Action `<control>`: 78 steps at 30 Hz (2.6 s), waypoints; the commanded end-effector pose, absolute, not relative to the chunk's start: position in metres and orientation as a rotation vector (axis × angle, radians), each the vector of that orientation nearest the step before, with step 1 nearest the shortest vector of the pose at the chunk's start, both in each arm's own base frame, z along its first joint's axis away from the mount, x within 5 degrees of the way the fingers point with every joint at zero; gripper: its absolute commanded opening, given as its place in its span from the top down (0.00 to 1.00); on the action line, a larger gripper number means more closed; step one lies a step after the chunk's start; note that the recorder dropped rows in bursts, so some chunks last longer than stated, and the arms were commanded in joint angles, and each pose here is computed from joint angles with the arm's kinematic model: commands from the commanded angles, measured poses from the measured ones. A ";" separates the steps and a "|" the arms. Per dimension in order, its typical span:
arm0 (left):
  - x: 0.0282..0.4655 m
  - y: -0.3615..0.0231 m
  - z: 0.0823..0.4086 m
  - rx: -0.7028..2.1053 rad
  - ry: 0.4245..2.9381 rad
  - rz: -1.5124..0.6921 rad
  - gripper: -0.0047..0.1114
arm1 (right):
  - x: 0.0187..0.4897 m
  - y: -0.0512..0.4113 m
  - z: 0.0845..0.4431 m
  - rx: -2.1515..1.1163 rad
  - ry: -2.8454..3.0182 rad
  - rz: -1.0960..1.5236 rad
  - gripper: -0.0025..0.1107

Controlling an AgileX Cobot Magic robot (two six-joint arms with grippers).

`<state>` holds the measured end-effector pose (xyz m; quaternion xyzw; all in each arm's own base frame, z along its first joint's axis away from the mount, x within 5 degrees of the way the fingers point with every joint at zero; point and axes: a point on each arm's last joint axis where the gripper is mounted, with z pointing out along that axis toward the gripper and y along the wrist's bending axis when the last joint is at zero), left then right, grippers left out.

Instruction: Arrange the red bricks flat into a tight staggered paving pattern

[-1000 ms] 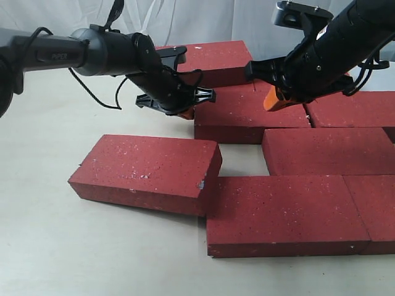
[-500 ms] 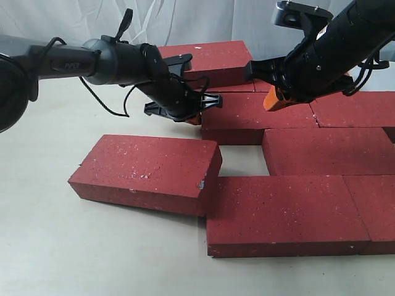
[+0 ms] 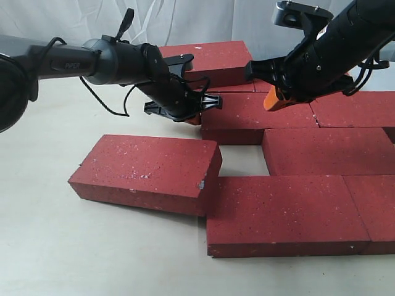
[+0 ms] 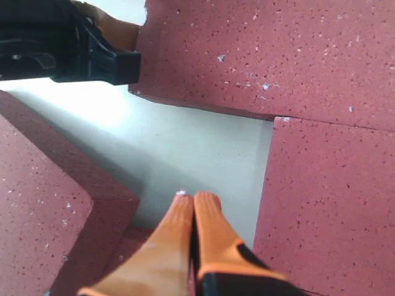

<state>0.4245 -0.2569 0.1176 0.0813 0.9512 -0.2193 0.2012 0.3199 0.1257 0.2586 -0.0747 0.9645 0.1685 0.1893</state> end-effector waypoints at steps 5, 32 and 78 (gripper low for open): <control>0.432 -0.233 0.139 0.253 2.667 -0.564 0.96 | 0.321 0.125 0.260 -0.207 2.698 0.472 0.99; 0.361 -0.123 0.275 0.286 2.698 -0.141 0.96 | 0.314 0.133 0.258 -0.294 2.733 0.485 0.99; 0.312 -0.018 0.181 -0.122 2.714 -0.360 0.96 | 0.297 0.203 0.185 -0.669 2.918 0.673 0.99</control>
